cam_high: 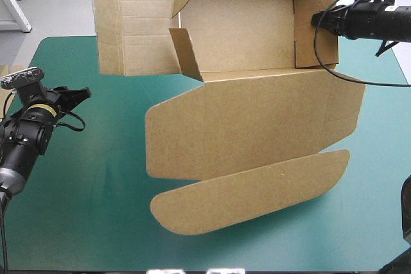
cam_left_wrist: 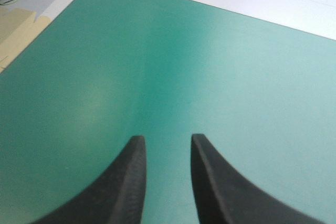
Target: Fold the box
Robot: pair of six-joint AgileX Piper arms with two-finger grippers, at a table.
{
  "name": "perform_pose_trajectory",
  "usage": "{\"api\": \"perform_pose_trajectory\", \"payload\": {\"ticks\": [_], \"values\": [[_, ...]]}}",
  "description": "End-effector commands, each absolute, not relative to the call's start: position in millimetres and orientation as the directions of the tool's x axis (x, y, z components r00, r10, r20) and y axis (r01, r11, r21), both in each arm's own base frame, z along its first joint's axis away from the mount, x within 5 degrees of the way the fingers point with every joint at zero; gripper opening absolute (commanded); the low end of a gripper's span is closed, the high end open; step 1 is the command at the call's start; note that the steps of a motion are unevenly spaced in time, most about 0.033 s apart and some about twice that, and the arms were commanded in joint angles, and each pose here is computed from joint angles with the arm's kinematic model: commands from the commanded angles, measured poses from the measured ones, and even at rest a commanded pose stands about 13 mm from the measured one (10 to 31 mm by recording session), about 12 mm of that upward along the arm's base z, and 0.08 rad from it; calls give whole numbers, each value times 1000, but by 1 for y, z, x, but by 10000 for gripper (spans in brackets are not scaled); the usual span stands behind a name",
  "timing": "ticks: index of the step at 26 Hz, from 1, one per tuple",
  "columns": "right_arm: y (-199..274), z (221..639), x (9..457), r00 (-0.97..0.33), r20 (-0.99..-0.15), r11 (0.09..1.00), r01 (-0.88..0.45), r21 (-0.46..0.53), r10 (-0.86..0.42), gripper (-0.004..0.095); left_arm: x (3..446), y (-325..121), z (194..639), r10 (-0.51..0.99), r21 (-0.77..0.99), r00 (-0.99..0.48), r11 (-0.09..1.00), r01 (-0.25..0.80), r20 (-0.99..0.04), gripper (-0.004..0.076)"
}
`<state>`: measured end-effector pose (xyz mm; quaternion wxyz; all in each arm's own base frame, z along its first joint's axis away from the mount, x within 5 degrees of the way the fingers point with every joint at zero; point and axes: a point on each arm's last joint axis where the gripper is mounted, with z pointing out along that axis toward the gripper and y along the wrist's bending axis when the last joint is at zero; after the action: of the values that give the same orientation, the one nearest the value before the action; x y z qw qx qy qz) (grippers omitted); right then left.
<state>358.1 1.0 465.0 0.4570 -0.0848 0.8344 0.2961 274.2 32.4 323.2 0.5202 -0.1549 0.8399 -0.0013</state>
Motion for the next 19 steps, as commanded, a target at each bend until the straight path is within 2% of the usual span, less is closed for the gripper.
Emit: {"api": "perform_pose_trajectory", "payload": {"ticks": [1, 3, 6, 8, 10, 14, 19], "values": [[11, 497, 333, -506, -846, 741, -503, 446, 166, -18, 276, 14, 346, -293, -254, -301, 953, -164, -907, 175], [12, 498, 333, -499, -850, 731, -514, 448, 170, -17, 276, 6, 346, -346, -316, -307, 938, -145, -887, 134], [11, 499, 337, -476, -853, 724, -510, 464, 212, -17, 276, -3, 346, -383, -369, -339, 923, -105, -859, 125], [11, 499, 338, -467, -858, 731, -507, 457, 212, -17, 277, -8, 350, -352, -357, -384, 932, -61, -854, 125], [11, 496, 341, -477, -854, 729, -506, 461, 208, -17, 282, -17, 354, -290, -342, -465, 939, 29, -836, 125], [18, 488, 344, -500, -852, 744, -508, 434, 155, -17, 295, -34, 365, -253, -410, -545, 892, 187, -799, 125], [22, 486, 345, -504, -853, 764, -497, 412, 132, -17, 306, -42, 377, -210, -436, -591, 859, 268, -779, 125]]}}
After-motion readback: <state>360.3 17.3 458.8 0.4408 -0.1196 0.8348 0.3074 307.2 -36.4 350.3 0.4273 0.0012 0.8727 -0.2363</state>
